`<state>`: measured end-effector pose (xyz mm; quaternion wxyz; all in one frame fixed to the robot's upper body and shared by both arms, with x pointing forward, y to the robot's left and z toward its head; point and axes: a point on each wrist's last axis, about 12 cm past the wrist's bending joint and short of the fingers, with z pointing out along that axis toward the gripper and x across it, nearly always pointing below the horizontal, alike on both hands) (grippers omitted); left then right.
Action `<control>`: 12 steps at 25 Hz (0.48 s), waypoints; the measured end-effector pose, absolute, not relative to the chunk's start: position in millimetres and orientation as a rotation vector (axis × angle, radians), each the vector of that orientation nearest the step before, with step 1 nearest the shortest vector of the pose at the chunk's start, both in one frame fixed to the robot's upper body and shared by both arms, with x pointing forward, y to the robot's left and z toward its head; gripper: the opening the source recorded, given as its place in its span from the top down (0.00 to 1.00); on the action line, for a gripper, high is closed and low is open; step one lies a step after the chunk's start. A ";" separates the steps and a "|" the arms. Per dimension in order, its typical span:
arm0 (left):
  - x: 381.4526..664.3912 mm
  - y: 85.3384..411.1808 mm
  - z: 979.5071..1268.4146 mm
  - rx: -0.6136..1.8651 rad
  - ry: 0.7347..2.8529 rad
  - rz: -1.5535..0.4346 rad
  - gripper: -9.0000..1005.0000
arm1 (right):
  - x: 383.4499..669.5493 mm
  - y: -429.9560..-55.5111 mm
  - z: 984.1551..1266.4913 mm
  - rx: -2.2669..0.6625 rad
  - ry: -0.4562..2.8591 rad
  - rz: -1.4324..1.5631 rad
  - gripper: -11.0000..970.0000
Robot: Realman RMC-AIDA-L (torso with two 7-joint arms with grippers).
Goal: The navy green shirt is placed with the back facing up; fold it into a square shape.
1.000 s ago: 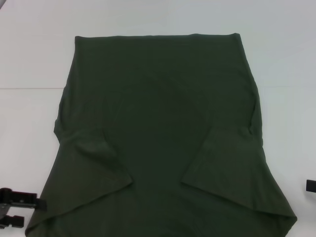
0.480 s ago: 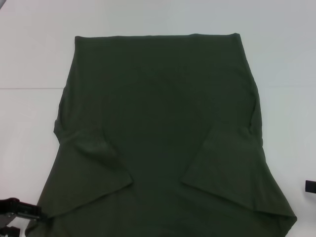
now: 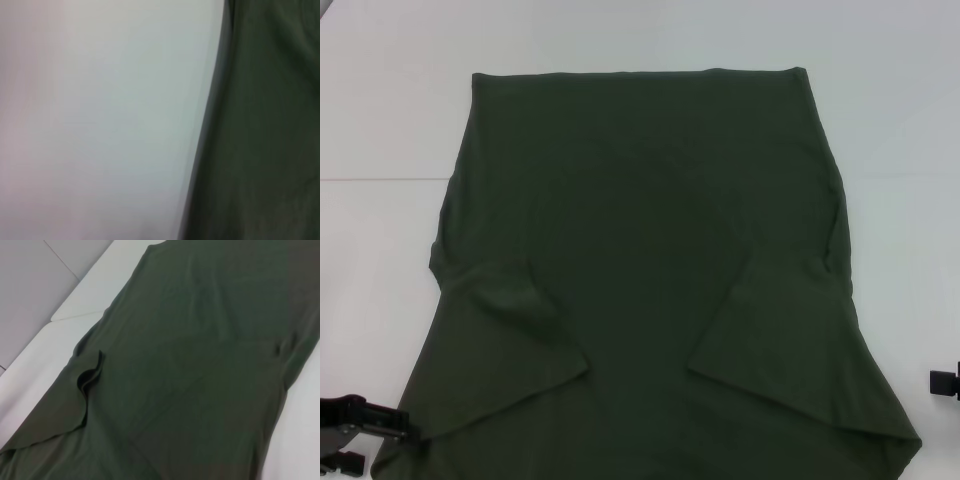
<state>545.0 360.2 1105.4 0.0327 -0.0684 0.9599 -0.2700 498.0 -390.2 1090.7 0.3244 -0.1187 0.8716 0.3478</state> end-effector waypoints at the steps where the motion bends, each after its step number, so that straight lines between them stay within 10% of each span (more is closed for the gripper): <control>1: 545.2 359.9 1105.1 -0.208 2.955 -0.828 0.12 | 498.6 -390.0 1091.0 -0.311 2.284 0.912 0.10; 12: 547.0 352.9 1102.3 -0.126 2.970 -0.801 0.12 | 502.3 -388.6 1093.0 -0.319 2.276 0.910 0.10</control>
